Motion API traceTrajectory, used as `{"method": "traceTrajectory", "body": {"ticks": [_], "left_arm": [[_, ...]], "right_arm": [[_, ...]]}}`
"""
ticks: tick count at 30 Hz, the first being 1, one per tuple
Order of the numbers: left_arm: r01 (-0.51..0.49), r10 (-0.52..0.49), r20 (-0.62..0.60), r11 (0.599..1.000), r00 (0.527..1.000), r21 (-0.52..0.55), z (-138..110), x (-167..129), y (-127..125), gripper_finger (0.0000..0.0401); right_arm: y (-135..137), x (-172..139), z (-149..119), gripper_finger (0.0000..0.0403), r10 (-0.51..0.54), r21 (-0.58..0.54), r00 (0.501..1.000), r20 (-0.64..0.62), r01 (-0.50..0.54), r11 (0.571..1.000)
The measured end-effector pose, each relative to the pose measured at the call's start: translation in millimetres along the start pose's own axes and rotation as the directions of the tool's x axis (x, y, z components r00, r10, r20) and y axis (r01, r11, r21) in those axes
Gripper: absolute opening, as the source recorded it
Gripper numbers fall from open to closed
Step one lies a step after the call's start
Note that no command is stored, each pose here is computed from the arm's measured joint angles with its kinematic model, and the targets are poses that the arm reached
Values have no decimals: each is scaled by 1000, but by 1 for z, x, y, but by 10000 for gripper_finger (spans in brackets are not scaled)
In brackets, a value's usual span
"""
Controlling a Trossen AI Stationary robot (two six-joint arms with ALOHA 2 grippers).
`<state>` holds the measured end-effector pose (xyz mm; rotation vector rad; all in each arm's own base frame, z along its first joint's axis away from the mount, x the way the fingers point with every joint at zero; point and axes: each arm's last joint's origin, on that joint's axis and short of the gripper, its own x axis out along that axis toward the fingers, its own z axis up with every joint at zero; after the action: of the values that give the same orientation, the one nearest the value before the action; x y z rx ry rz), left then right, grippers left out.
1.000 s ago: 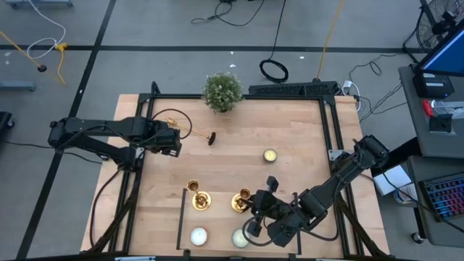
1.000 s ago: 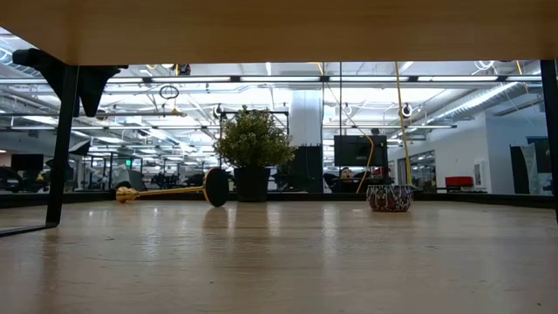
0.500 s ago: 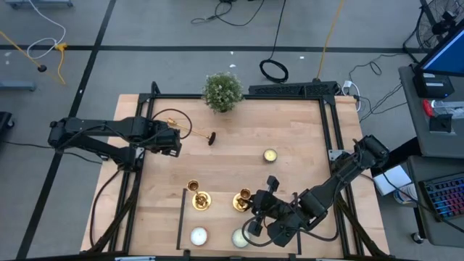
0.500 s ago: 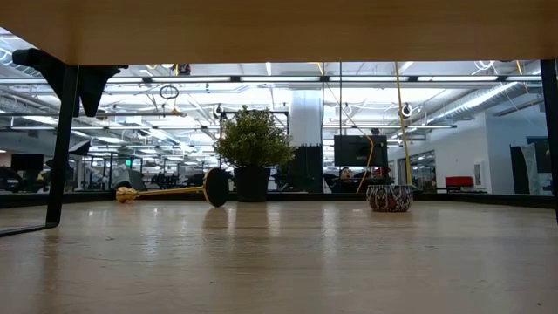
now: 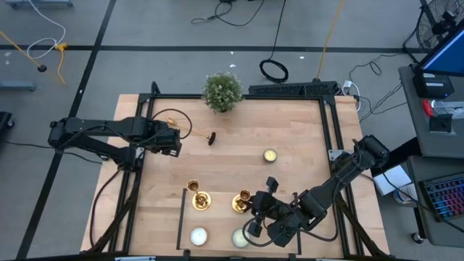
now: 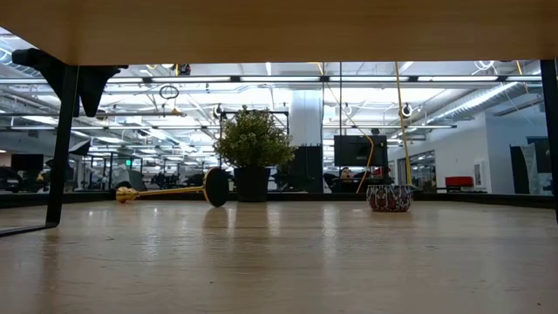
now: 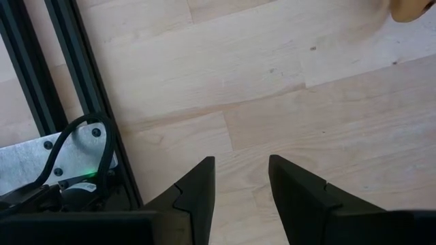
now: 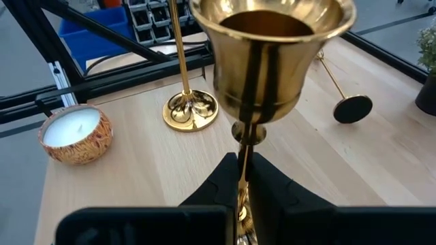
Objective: Pick & Place candle stick holders
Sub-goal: Put the right gold candle stand on the shelf
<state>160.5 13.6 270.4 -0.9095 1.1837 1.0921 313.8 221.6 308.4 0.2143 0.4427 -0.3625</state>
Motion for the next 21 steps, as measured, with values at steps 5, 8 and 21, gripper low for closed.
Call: {"method": "traceTrajectory", "body": {"ticks": [5, 8, 21], "left_arm": [[0, 0, 0, 1000, 1000, 0, 0, 0, 0, 145], [0, 0, 0, 1000, 1000, 0, 0, 0, 0, 145], [0, 0, 1, 1000, 1000, 2, 0, 0, 0, 145]], "right_arm": [[0, 0, 0, 9, 1, -4, 1000, -2, -1, 1000], [0, 0, -1, 9, 12, -6, 1000, -13, -12, 1000], [0, 1, 0, 10, 11, -26, 1000, -16, -12, 1000]]}}
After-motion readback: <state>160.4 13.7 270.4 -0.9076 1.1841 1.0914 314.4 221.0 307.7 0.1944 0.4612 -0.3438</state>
